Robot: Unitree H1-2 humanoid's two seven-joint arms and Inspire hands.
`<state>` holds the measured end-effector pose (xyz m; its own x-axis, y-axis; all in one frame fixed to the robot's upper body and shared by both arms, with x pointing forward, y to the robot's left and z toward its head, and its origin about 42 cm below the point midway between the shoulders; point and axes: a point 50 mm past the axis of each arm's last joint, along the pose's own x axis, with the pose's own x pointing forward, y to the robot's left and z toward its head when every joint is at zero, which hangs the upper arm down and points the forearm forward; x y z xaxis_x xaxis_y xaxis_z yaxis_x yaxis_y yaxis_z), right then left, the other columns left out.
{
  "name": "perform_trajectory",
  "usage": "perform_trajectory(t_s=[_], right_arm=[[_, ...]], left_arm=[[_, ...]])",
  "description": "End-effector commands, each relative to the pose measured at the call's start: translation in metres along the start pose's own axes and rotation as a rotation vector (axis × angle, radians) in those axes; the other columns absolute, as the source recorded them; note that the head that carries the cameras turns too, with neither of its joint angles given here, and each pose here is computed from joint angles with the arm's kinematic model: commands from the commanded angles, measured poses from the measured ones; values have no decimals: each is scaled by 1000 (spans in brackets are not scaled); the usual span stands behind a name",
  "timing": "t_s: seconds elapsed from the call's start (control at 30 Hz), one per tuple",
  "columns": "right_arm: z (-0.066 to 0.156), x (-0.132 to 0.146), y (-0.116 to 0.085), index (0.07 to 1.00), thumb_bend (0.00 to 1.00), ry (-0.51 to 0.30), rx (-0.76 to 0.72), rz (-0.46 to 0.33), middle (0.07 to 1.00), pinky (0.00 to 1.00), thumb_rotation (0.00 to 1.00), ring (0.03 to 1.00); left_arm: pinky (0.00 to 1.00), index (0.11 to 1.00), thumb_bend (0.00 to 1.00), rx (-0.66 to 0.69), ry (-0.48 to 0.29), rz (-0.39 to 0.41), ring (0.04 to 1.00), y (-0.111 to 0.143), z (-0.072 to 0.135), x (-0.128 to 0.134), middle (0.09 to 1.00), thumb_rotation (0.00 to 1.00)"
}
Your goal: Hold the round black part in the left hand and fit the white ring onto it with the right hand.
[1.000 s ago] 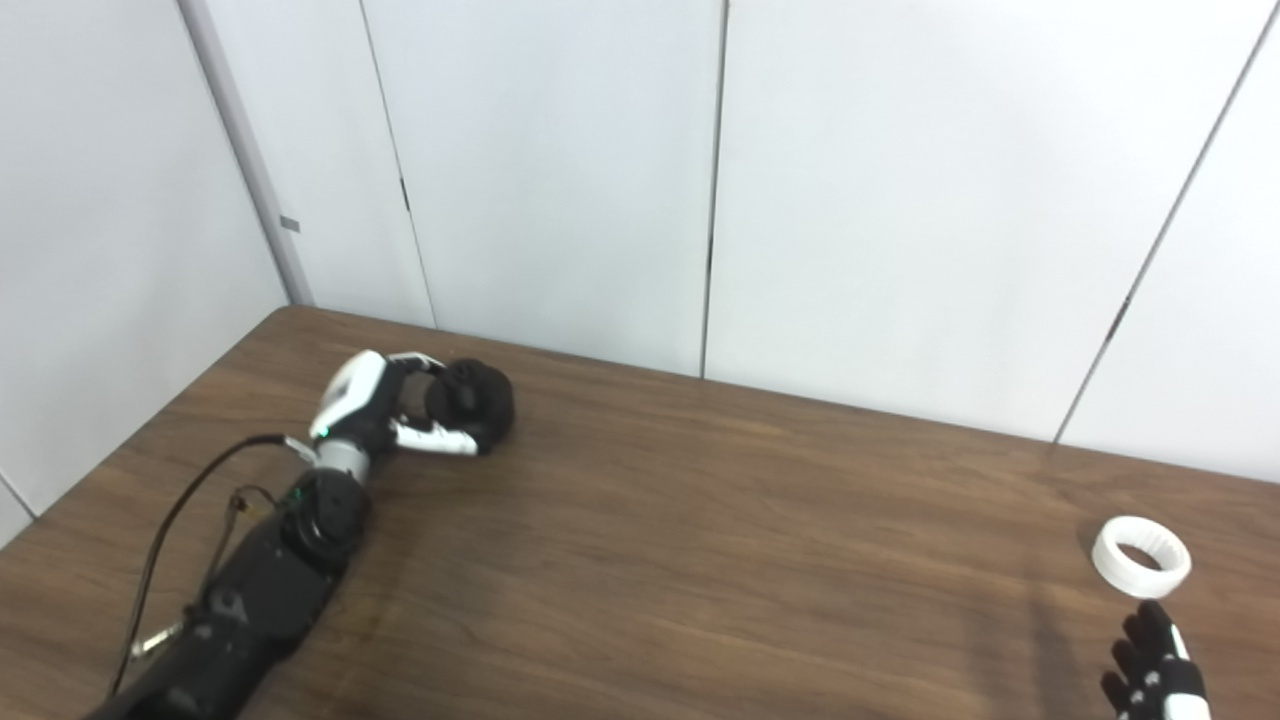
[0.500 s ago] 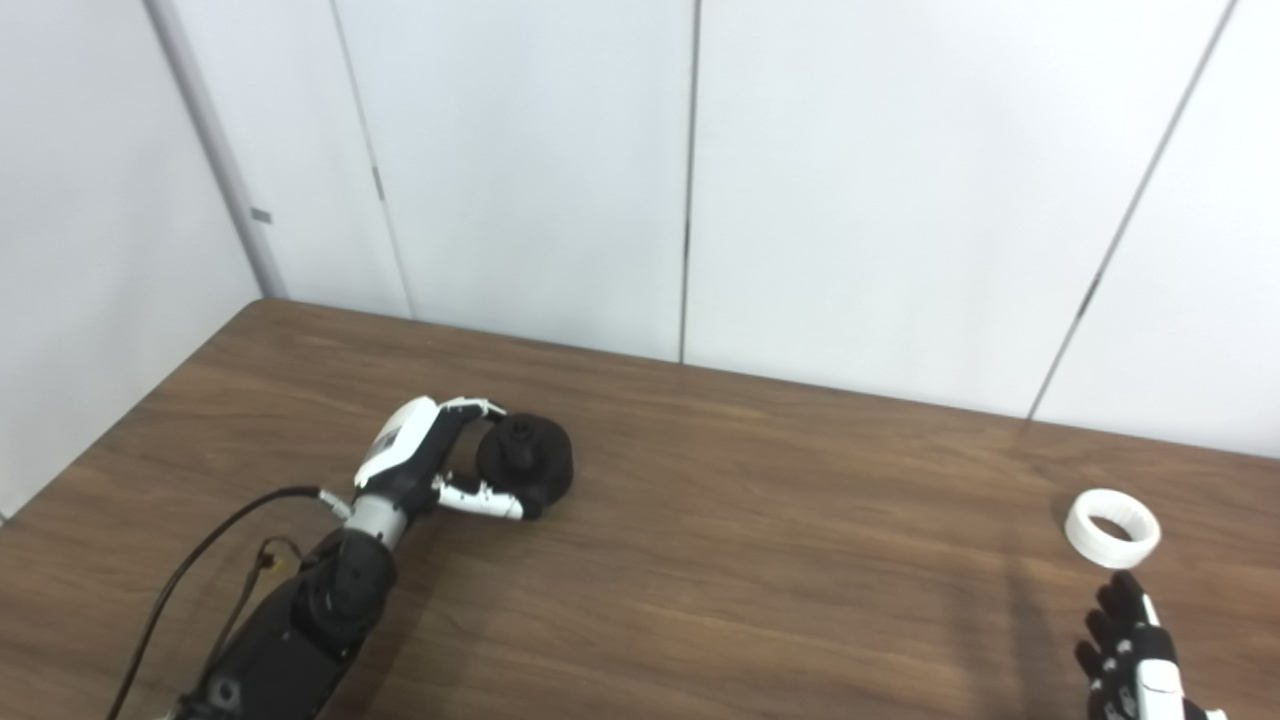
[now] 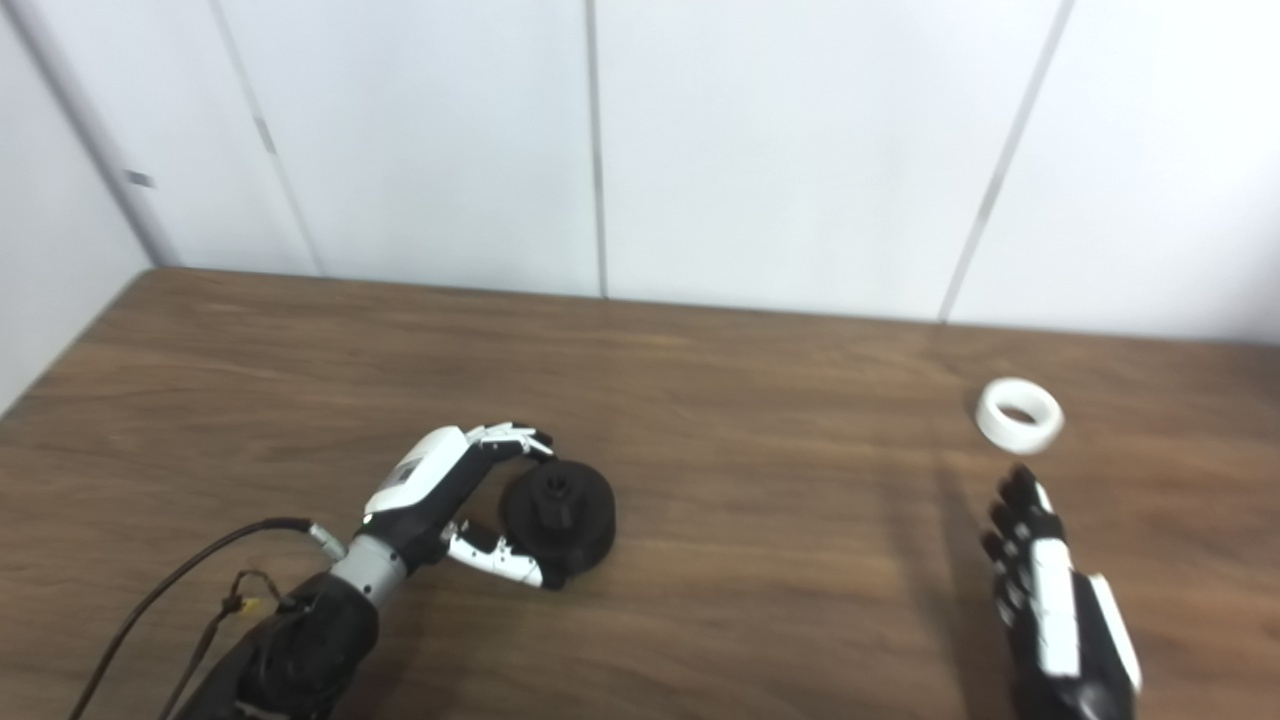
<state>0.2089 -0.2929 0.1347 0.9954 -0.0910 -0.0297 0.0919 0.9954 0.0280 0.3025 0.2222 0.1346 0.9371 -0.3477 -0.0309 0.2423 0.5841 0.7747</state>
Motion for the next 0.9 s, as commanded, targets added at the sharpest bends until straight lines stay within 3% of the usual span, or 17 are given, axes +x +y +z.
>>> perform_trajectory(t_s=[0.0,0.33,0.87], right_arm=[[15,10,8,996,599,-109,27,17,1000,1000,1000,1000],[21,16,22,976,622,-105,2,15,995,1000,1000,1000],[24,18,31,974,628,-107,-9,34,991,1000,1000,1000]], left_arm=[[963,487,519,32,-66,10,915,9,16,-3,841,78],[963,486,521,11,-119,-94,911,-12,31,-34,832,78],[957,486,522,-6,-135,-119,915,-41,46,-48,838,77]])
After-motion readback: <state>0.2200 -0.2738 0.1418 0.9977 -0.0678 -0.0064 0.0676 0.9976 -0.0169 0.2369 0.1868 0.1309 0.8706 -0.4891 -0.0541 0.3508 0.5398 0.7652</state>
